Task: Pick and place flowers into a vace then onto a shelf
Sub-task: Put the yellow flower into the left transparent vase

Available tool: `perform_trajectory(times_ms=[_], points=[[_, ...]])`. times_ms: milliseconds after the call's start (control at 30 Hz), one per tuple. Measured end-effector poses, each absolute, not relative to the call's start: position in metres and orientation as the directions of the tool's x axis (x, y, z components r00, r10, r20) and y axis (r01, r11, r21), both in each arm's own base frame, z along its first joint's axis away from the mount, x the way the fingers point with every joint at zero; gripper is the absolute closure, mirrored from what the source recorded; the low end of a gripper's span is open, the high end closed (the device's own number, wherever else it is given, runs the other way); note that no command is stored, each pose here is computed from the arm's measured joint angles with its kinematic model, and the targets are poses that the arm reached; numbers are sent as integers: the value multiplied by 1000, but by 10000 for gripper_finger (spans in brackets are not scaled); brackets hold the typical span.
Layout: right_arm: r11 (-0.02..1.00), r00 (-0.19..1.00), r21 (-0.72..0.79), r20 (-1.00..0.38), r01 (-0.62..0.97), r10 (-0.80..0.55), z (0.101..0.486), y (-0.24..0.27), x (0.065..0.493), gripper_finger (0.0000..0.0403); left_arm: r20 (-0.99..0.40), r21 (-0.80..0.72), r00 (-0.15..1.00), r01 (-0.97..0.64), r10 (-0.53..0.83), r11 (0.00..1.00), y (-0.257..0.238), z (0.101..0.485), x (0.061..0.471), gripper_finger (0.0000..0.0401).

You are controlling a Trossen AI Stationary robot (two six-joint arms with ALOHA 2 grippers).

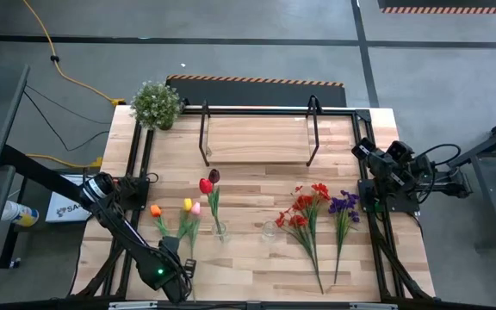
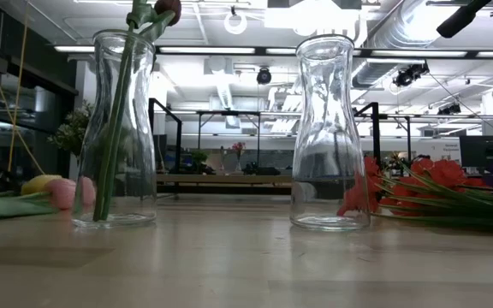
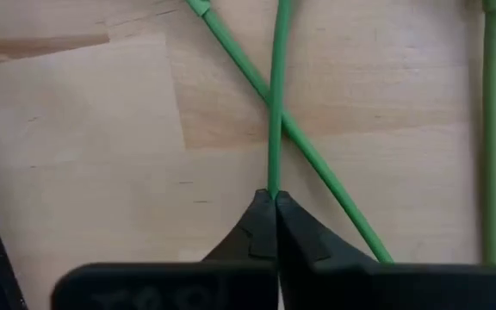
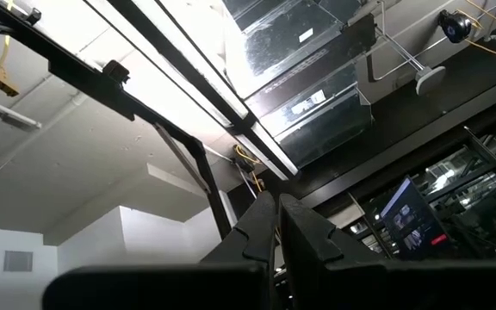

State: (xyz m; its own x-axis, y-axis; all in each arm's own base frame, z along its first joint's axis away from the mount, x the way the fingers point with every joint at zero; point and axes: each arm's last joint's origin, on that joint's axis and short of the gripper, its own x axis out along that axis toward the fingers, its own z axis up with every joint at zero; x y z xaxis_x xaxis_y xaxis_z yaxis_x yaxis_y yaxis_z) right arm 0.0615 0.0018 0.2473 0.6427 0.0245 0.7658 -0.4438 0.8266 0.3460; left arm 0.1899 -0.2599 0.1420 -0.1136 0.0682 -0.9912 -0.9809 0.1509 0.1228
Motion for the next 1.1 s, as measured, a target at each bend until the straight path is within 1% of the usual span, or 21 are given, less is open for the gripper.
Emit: perform_trajectory(times_ms=[67, 200, 267, 333, 400, 600, 767, 833, 867, 933, 1100], points=[[827, 643, 346, 766, -444, 24, 247, 2, 62, 391, -990, 132, -123, -981, 75, 140, -261, 145, 190, 364], [825, 643, 347, 766, -445, 24, 247, 2, 62, 391, -981, 175, -161, -976, 111, 133, -261, 153, 189, 382], [825, 643, 347, 766, -446, 25, 247, 2, 62, 391, -981, 174, -159, -976, 112, 131, -263, 158, 190, 382], [825, 643, 347, 766, -446, 25, 247, 2, 62, 391, -973, 195, -176, -973, 151, 123, -260, 162, 189, 381], [825, 643, 347, 766, -446, 25, 247, 2, 62, 391, -974, 186, -166, -975, 157, 122, -262, 168, 191, 381], [825, 643, 347, 766, -446, 25, 247, 2, 62, 391, -963, 190, -162, -975, 215, 117, -263, 192, 193, 381], [825, 643, 347, 766, -446, 25, 247, 2, 62, 391, -946, 209, -173, -972, 276, 110, -263, 223, 194, 381], [825, 643, 347, 766, -446, 25, 247, 2, 62, 391, -940, 199, -158, -974, 302, 111, -263, 236, 195, 381], [825, 643, 347, 766, -446, 25, 247, 2, 62, 391, -946, 173, -132, -978, 296, 116, -264, 241, 196, 381], [825, 643, 348, 766, -446, 25, 247, 2, 62, 391, -949, 124, -83, -985, 303, 119, -263, 246, 197, 381], [826, 642, 347, 766, -445, 25, 247, 2, 62, 391, -949, 76, -32, -989, 314, 127, -265, 251, 195, 381]])
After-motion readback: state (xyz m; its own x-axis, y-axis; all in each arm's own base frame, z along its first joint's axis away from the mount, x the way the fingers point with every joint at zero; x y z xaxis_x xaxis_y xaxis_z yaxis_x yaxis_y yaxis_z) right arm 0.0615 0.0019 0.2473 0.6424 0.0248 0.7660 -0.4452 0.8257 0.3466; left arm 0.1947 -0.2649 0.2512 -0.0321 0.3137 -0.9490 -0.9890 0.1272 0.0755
